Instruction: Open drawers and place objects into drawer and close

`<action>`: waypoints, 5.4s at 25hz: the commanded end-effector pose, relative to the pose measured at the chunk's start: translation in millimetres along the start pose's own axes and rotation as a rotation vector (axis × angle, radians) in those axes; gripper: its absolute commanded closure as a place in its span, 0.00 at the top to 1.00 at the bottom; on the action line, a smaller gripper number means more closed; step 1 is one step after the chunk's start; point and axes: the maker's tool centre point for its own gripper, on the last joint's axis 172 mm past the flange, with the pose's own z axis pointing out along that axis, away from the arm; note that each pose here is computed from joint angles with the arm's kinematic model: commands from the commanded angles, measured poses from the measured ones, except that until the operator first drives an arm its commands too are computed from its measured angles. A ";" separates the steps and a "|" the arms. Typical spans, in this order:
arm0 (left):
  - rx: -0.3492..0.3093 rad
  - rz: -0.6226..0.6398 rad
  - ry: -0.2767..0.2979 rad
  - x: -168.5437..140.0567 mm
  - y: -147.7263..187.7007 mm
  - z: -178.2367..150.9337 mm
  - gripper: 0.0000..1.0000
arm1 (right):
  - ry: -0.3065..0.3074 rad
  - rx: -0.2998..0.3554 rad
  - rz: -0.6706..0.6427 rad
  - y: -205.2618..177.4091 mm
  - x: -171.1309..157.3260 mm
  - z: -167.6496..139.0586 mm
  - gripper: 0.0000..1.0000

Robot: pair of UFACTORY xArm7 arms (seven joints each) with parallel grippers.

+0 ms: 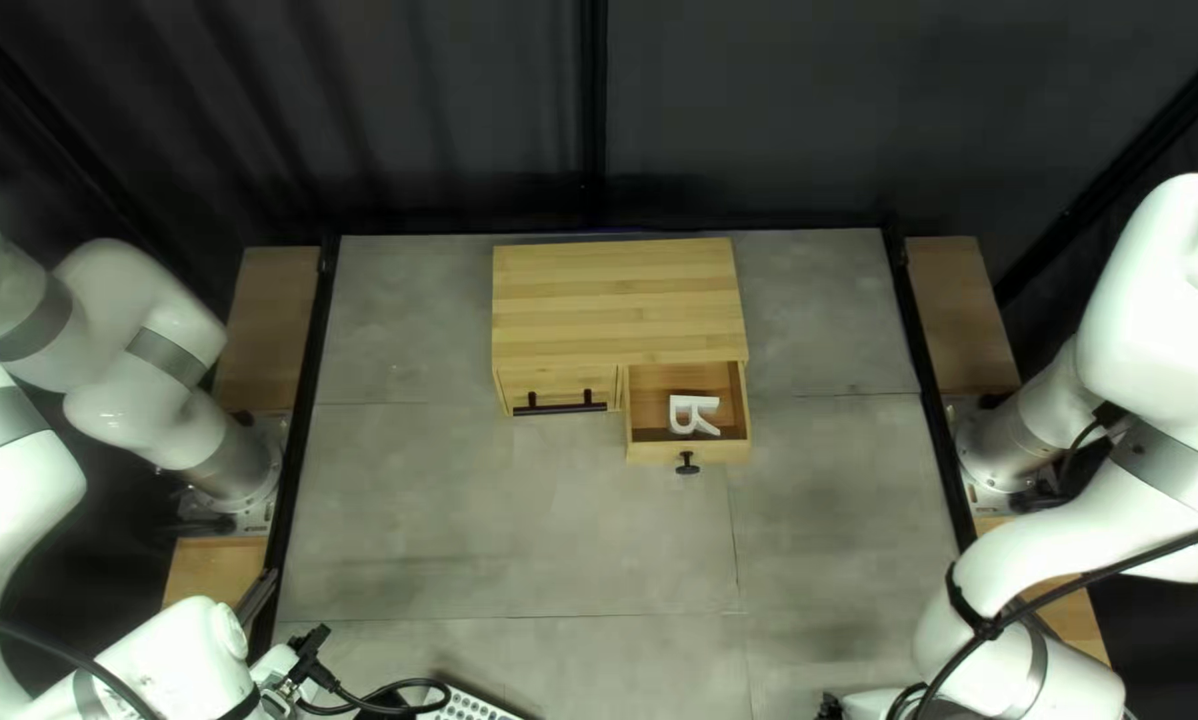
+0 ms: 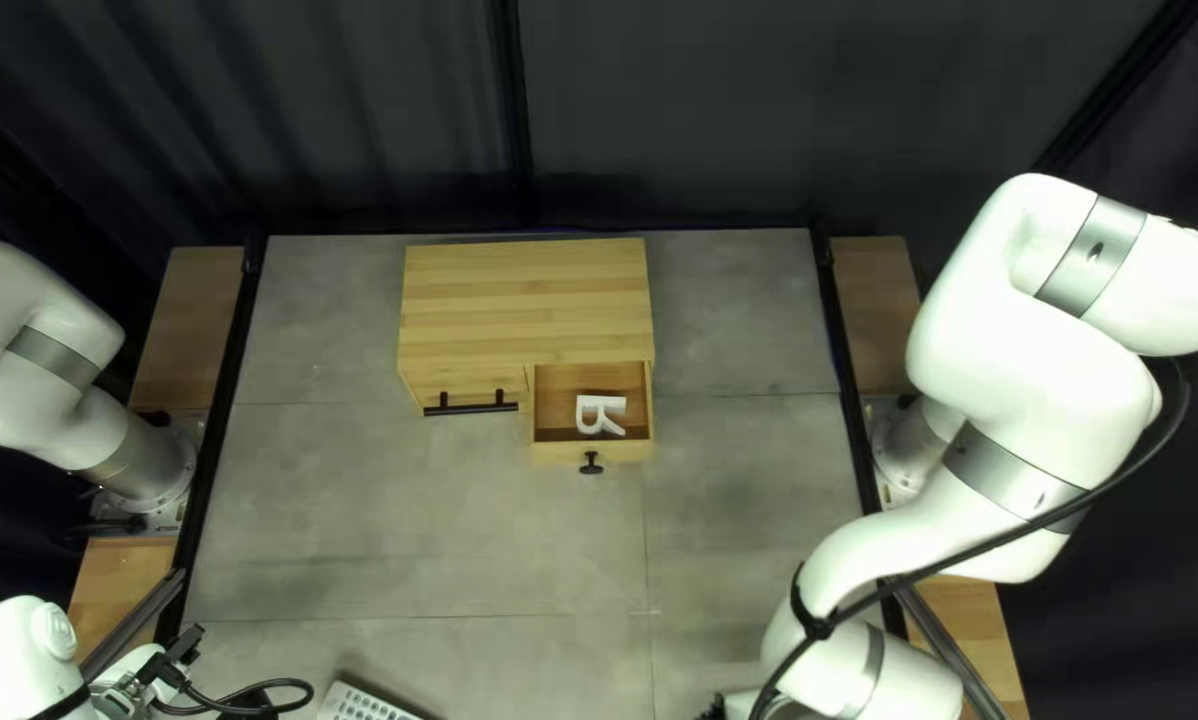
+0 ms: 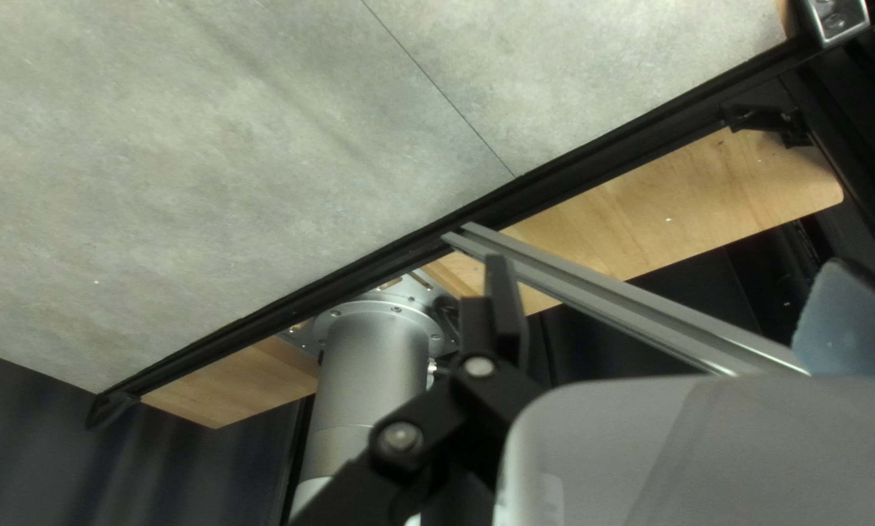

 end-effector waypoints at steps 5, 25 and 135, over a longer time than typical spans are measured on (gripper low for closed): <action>-0.067 -0.328 0.046 2.2 -41.9 -5.4 1.00 | 0.000 0.000 0.000 0.0 0.0 0.0 1.00; 0.037 -0.291 0.070 84.0 -19.7 6.9 1.00 | 0.000 0.000 0.000 0.0 0.0 0.0 1.00; -0.271 -1.118 0.152 34.7 -482.9 -61.8 0.00 | 0.000 0.000 0.000 0.0 0.0 0.0 1.00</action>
